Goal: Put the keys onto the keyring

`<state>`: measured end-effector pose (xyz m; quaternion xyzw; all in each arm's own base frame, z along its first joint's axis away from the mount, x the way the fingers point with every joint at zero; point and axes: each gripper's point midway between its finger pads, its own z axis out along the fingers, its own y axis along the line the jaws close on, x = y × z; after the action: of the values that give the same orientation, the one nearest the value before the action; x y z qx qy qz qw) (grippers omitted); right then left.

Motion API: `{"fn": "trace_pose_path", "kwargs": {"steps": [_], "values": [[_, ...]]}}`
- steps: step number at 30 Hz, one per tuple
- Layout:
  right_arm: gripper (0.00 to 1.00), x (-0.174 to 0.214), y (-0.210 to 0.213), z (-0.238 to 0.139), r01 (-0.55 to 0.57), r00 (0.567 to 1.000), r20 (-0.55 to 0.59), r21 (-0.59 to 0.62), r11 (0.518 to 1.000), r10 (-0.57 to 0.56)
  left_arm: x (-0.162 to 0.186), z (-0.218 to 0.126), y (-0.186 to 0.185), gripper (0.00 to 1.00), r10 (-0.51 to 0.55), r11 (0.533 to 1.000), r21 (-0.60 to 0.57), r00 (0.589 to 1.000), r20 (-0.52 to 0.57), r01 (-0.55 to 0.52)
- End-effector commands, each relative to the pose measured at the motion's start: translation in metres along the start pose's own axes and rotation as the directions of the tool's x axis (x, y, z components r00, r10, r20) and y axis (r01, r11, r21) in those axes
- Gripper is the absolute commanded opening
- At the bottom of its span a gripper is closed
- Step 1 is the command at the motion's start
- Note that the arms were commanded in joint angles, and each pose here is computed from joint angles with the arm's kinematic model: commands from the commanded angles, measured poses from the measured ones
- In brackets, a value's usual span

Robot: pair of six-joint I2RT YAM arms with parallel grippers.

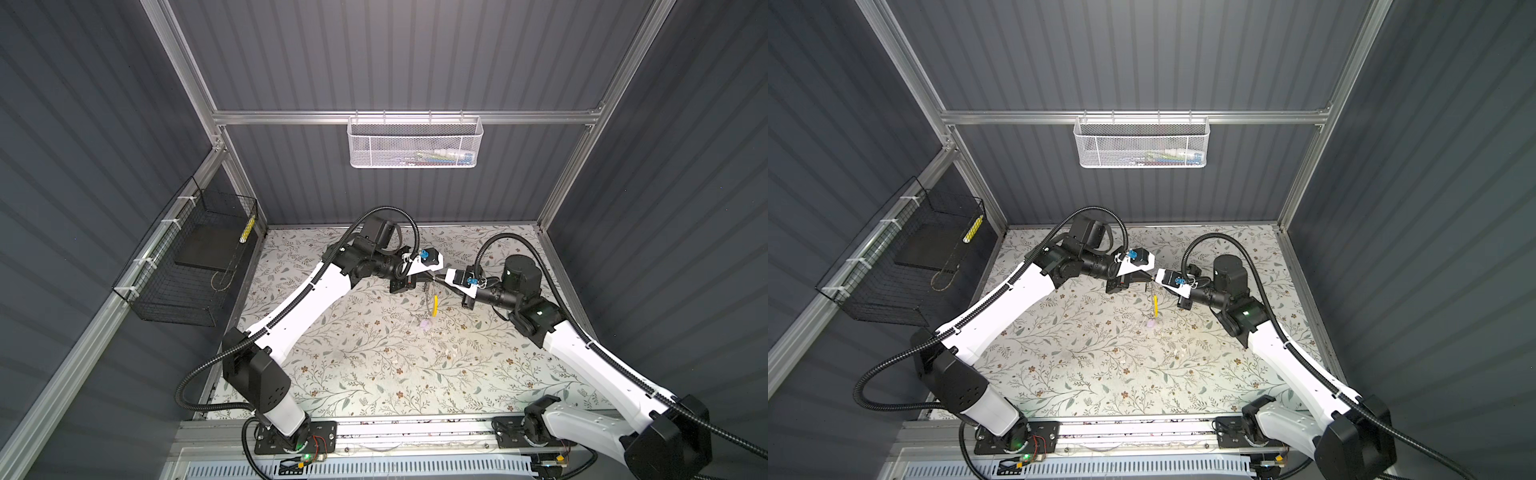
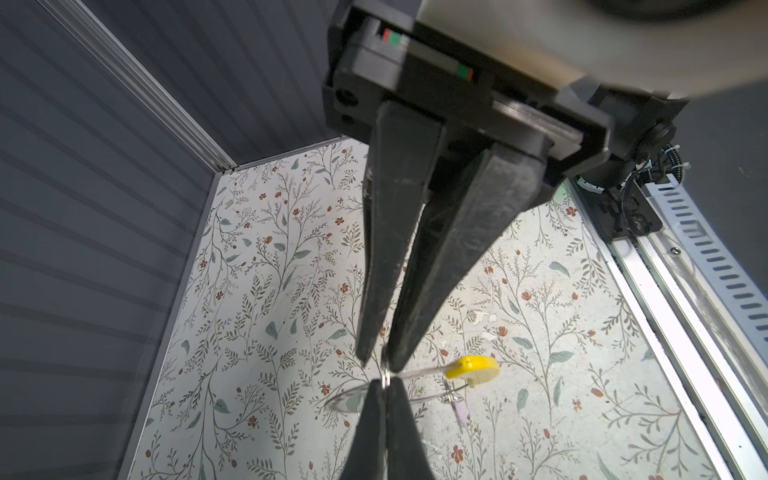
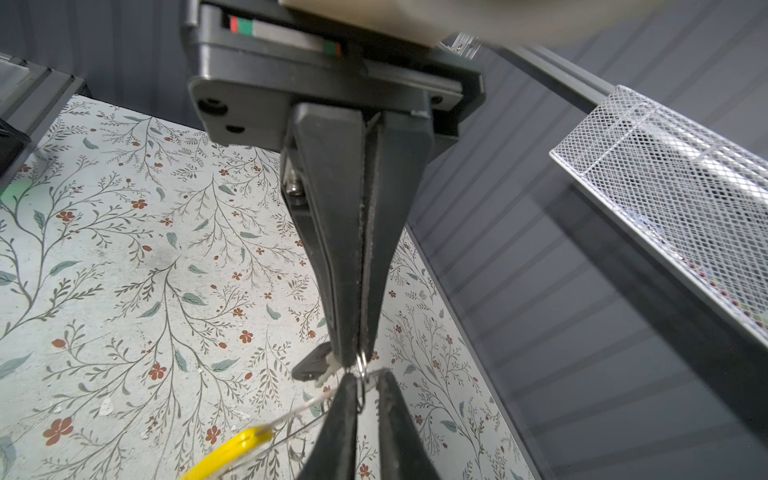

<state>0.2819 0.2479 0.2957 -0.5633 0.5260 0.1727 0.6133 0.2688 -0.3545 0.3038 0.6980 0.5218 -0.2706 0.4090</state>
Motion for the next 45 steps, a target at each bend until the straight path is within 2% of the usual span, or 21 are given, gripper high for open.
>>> {"fn": "trace_pose_path", "kwargs": {"steps": [1,9,14,20,23,33,37,40,45], "values": [[0.13,0.0,0.001,0.001,-0.025,1.0,0.008,0.0,1.0,0.025,-0.023,-0.011,-0.01,0.0,0.05,0.999,0.015,0.997,0.059,-0.051],[0.02,0.005,0.002,0.008,-0.076,0.997,0.009,-0.004,0.997,0.076,-0.03,-0.01,-0.012,0.0,0.062,0.998,0.015,0.994,0.087,-0.064],[0.0,0.001,-0.004,0.007,-0.126,0.99,0.063,0.044,0.991,0.123,-0.028,-0.016,-0.001,0.25,0.061,0.994,-0.093,0.993,0.097,-0.052],[0.0,-0.011,-0.012,0.008,-0.221,0.96,0.188,0.064,0.973,0.206,-0.009,-0.027,0.007,0.39,0.033,0.981,-0.196,0.985,0.169,0.001],[0.0,-0.016,-0.014,0.007,-0.241,0.946,0.238,0.065,0.968,0.219,-0.006,-0.032,0.01,0.39,0.027,0.972,-0.232,0.975,0.221,0.026],[0.0,-0.019,-0.019,0.01,-0.261,0.936,0.262,0.068,0.963,0.235,-0.003,-0.025,0.015,0.38,-0.007,0.967,-0.244,0.962,0.271,0.076],[0.0,-0.021,-0.023,0.01,-0.271,0.93,0.277,0.073,0.96,0.242,-0.009,-0.025,0.019,0.31,-0.013,0.966,-0.242,0.953,0.301,0.09],[0.0,-0.021,-0.024,0.011,-0.277,0.928,0.279,0.076,0.958,0.246,-0.007,-0.024,0.023,0.21,-0.031,0.962,-0.25,0.955,0.296,0.108],[0.0,-0.021,-0.027,0.011,-0.285,0.926,0.281,0.085,0.955,0.251,-0.002,-0.021,0.025,0.18,-0.06,0.96,-0.247,0.959,0.277,0.132]]}}
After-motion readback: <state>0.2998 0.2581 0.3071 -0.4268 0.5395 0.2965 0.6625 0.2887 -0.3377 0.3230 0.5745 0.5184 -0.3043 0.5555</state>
